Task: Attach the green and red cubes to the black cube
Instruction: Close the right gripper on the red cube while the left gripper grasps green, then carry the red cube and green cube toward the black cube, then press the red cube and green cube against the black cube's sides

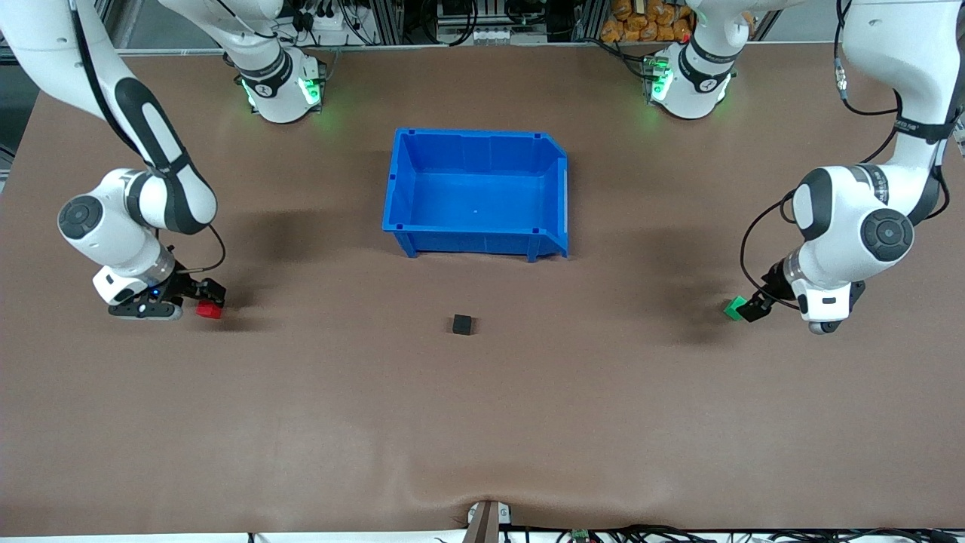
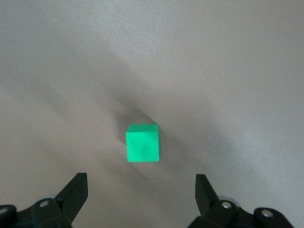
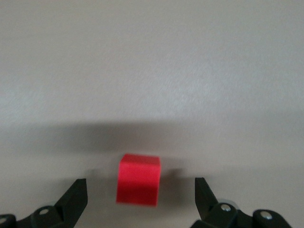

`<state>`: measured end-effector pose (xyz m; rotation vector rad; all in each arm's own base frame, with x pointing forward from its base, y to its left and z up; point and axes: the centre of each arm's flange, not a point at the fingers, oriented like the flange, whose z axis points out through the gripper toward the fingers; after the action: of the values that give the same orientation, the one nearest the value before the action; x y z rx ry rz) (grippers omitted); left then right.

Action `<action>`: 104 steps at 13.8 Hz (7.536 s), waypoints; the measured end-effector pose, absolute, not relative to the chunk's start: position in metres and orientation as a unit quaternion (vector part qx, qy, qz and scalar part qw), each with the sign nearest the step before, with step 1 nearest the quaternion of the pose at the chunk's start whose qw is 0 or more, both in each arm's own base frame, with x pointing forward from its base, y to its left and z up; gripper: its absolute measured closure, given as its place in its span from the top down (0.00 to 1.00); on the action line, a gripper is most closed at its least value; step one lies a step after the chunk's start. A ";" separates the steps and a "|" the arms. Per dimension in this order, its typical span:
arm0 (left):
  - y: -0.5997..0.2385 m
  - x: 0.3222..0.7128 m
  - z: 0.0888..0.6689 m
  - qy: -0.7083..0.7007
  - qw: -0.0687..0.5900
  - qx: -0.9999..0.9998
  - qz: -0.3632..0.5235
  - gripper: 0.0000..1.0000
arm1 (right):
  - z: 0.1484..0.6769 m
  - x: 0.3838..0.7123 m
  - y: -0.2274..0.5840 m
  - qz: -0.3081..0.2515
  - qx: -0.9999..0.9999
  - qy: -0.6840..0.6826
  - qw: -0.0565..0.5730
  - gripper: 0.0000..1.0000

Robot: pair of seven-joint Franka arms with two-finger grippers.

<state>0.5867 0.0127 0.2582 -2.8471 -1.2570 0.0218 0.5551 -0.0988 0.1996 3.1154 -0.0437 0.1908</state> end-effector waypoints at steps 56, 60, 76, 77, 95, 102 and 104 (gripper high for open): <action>-0.164 0.640 0.281 -0.556 -0.002 -0.831 -0.010 0.40 | 0.297 0.688 0.075 0.033 0.713 0.700 0.025 0.40; -0.233 0.647 0.286 -0.609 -0.018 -0.793 -0.006 0.40 | 0.312 0.690 0.106 0.037 0.666 0.745 0.017 0.40; -0.447 0.626 0.236 -0.667 -0.059 -0.742 0.031 0.40 | 0.237 0.649 0.284 0.038 0.795 0.602 -0.072 0.40; -0.454 0.623 0.231 -0.671 -0.063 -0.738 0.031 0.40 | 0.232 0.647 0.289 0.040 0.795 0.601 -0.072 0.40; -0.511 0.588 0.184 -0.670 -0.091 -0.737 -0.006 0.40 | 0.190 0.619 0.378 0.068 0.814 0.572 -0.078 0.40; -0.518 0.583 0.184 -0.665 -0.091 -0.741 -0.007 0.40 | 0.190 0.620 0.378 0.074 0.821 0.560 -0.089 0.40; -0.525 0.577 0.184 -0.661 -0.093 -0.744 -0.007 0.40 | 0.190 0.620 0.379 0.074 0.821 0.559 -0.089 0.40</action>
<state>0.5771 -0.5246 0.1838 -2.4882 -2.2098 -0.0247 0.6201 0.3786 0.1895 2.7364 1.8647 0.2464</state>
